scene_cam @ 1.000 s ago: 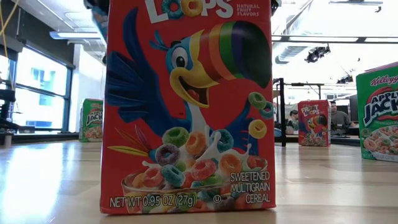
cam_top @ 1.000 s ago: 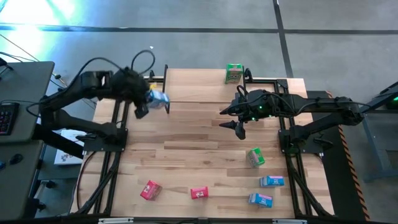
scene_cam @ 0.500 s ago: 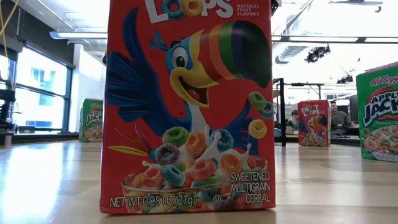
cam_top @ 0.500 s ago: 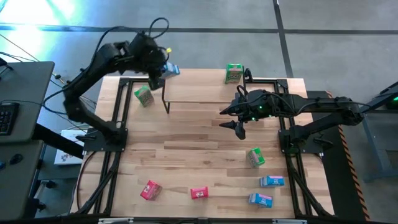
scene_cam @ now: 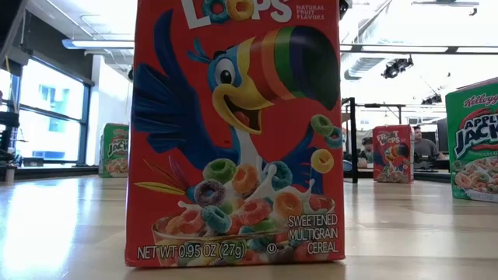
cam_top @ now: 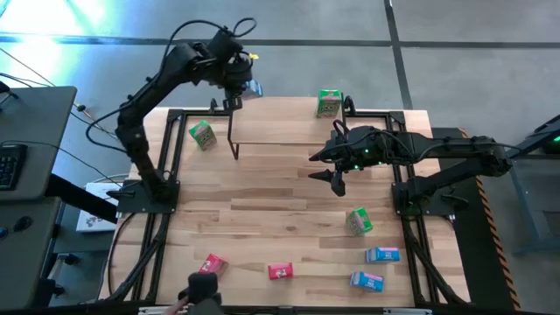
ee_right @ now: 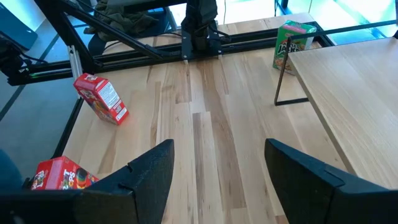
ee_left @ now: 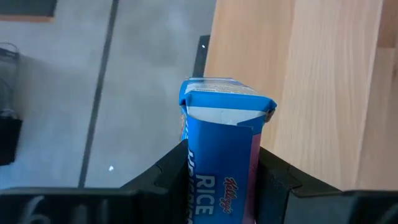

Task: Stack cereal on shelf
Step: Put the top blue cereal box on the shelf

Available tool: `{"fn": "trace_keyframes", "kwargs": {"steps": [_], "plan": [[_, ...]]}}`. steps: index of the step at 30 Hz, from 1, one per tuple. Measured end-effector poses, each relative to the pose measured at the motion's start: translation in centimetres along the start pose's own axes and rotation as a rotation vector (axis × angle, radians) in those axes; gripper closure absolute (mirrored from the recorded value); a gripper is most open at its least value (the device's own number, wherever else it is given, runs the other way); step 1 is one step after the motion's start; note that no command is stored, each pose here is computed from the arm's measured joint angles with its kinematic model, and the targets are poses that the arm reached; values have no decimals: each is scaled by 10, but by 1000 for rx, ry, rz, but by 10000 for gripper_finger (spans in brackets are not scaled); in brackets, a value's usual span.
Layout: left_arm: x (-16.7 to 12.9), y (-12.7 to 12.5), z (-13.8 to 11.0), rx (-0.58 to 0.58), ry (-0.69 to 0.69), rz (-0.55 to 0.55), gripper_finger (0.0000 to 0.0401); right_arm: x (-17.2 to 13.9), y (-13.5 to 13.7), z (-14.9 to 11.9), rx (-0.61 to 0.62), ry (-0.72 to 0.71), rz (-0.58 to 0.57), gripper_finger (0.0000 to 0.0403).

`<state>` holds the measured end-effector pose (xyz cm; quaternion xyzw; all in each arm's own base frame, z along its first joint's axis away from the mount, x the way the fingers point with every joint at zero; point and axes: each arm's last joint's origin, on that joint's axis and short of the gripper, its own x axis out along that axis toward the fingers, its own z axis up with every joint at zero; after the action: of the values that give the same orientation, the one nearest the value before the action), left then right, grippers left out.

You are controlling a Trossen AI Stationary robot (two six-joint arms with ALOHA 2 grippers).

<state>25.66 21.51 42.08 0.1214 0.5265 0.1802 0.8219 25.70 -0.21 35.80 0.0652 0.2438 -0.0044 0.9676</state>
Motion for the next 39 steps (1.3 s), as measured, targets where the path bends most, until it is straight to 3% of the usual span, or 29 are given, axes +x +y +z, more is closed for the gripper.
{"fn": "trace_keyframes", "kwargs": {"steps": [16, 39], "plan": [[42, 1, -4, -9, 118, -145, 281, 0, 0, 0, 0, 0, 0, 159], [46, 3, -4, 2, 115, -161, 281, 0, 0, 0, 0, 0, 0, 159]]}}
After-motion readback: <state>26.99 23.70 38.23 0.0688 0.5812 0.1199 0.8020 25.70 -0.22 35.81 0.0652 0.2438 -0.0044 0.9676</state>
